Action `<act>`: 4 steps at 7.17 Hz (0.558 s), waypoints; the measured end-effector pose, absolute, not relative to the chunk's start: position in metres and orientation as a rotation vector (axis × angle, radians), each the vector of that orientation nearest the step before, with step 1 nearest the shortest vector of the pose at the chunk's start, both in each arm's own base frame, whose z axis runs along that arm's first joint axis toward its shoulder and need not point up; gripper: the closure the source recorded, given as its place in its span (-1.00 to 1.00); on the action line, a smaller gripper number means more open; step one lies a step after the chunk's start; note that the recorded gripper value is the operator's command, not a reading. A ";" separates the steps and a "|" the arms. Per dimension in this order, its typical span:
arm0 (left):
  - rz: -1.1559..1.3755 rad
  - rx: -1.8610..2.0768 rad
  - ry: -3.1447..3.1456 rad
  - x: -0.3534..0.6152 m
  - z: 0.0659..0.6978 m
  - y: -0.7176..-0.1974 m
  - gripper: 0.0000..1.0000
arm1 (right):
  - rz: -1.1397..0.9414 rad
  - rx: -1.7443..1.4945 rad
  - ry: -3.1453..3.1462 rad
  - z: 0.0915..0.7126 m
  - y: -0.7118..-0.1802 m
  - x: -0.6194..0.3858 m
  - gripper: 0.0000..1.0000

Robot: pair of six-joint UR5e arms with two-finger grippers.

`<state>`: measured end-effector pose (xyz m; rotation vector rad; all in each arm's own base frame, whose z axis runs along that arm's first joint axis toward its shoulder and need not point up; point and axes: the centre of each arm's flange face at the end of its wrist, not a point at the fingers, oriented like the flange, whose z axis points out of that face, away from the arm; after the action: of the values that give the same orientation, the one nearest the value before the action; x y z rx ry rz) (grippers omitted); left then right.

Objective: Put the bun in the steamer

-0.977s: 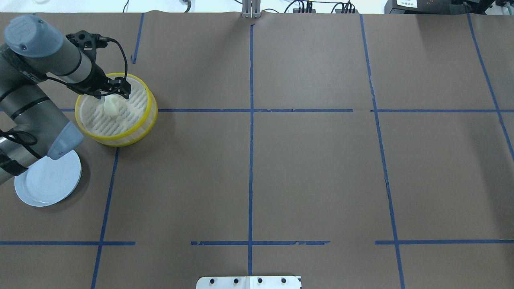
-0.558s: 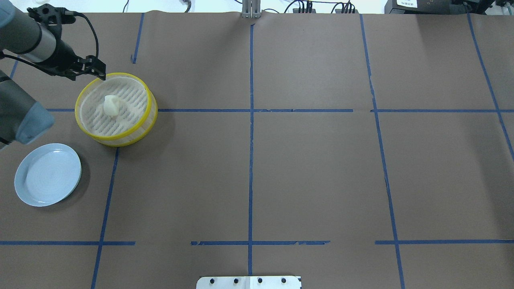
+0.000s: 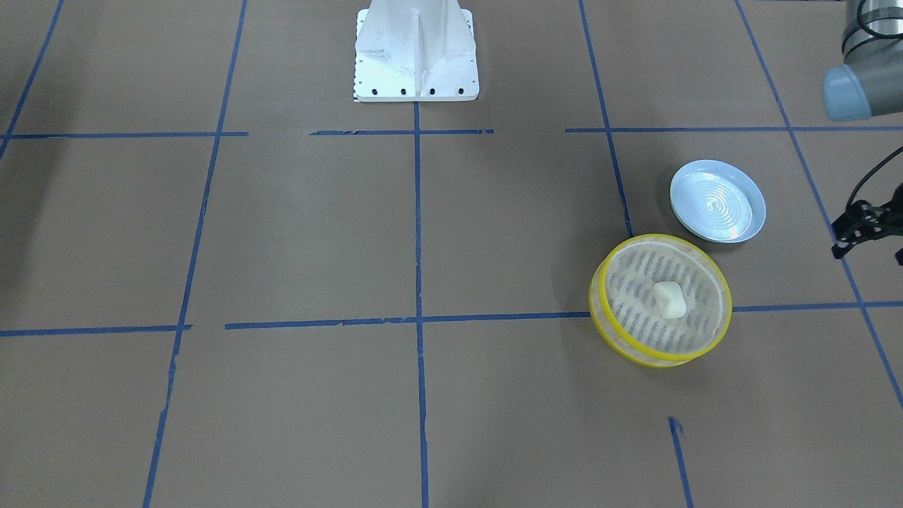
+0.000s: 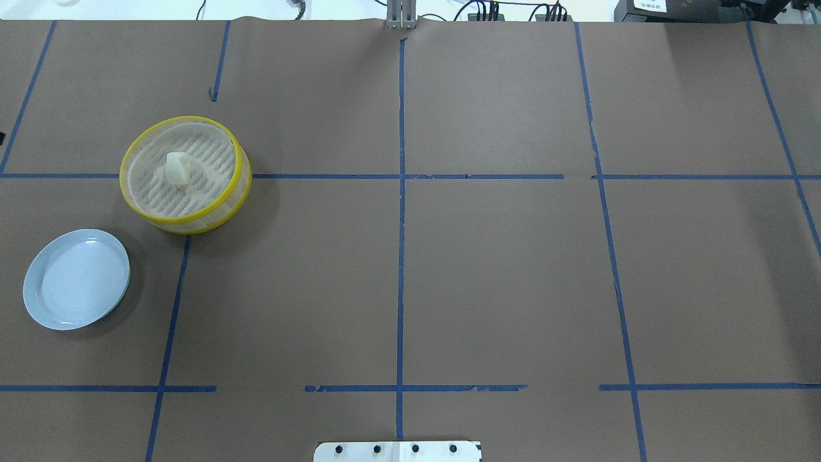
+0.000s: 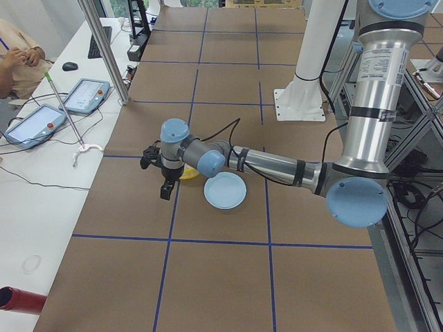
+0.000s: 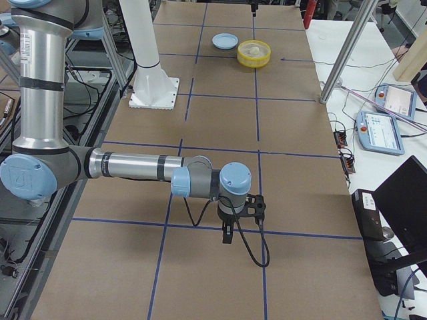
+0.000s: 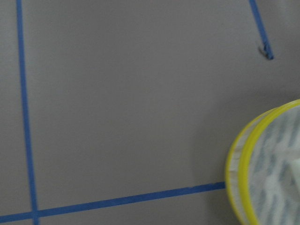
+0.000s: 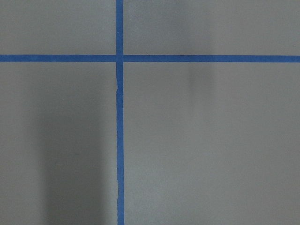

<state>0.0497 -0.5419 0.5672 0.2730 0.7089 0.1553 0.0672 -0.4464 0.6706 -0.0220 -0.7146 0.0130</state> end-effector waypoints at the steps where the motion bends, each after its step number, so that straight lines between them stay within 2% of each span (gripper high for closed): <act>1: 0.185 0.271 0.721 0.009 0.597 -0.519 -0.90 | 0.013 -0.022 -0.715 0.671 -0.446 0.067 -1.00; 4: 0.162 0.239 0.737 -0.063 0.624 -0.472 -0.99 | 0.013 -0.022 -0.715 0.671 -0.446 0.067 -1.00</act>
<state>-0.0632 -0.4721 0.6241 0.2387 0.7371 0.1625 0.0672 -0.4464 0.6706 -0.0220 -0.7146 0.0130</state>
